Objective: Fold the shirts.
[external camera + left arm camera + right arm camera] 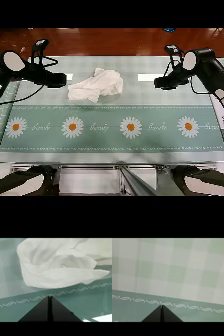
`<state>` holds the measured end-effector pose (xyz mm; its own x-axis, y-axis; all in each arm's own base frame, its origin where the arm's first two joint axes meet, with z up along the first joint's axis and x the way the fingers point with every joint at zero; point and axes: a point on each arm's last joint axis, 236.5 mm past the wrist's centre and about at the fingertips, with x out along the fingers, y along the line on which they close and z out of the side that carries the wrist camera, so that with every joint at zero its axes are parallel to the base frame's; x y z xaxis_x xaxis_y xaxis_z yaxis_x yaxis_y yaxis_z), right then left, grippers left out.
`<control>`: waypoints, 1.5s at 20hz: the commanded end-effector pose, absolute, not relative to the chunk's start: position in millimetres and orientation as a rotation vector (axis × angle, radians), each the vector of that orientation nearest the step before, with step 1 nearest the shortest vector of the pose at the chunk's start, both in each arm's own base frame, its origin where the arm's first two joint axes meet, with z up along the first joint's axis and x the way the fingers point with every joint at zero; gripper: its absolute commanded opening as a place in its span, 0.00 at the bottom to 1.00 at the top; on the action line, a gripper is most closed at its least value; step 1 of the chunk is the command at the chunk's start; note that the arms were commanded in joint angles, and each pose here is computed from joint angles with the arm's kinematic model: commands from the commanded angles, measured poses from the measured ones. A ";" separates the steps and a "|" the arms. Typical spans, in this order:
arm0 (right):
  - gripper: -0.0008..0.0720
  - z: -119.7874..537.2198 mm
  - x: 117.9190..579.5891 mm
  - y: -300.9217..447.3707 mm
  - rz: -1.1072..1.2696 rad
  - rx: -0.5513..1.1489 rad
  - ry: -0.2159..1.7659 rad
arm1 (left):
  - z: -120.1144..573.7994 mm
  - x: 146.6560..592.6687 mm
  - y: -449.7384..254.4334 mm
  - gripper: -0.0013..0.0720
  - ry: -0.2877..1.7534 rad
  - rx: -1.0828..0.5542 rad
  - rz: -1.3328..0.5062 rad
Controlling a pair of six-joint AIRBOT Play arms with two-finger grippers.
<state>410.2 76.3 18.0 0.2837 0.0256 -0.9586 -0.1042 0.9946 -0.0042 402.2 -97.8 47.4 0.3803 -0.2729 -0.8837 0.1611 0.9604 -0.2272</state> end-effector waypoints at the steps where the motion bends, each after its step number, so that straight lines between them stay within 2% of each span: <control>1: 0.04 18.1 410.2 76.6 0.087 -0.070 1.281 | 47.1 402.2 -98.0 0.07 1.149 -0.109 -0.278; 15: 0.04 18.2 410.8 76.7 0.088 -0.070 1.278 | 47.1 402.2 -98.0 0.07 1.149 -0.109 -0.278; 17: 0.04 25.7 431.7 80.6 0.096 -0.061 1.183 | 47.2 402.4 -98.0 0.07 1.148 -0.110 -0.278; 22: 0.04 29.6 439.5 89.5 0.115 -0.020 1.146 | 64.7 439.0 -97.5 0.07 0.983 -0.147 -0.241; 23: 0.12 29.8 440.2 87.8 0.111 -0.028 1.143 | 68.1 445.0 -96.8 0.07 0.954 -0.150 -0.236; 24: 0.41 29.1 439.3 86.8 0.108 -0.032 1.147 | 75.5 456.3 -95.7 0.07 0.897 -0.156 -0.227; 25: 0.59 27.7 437.1 84.8 0.104 -0.042 1.158 | 85.3 468.7 -94.6 0.08 0.832 -0.168 -0.216; 26: 0.58 26.0 433.2 81.8 0.098 -0.055 1.176 | 94.8 478.7 -96.6 0.20 0.779 -0.220 -0.206; 28: 0.58 22.9 425.8 73.8 0.078 -0.086 1.212 | 108.8 498.5 -104.8 0.72 0.685 -0.322 -0.210; 30: 0.58 21.2 422.8 72.9 0.075 -0.088 1.225 | 94.9 504.3 -124.8 0.71 0.718 -0.317 -0.269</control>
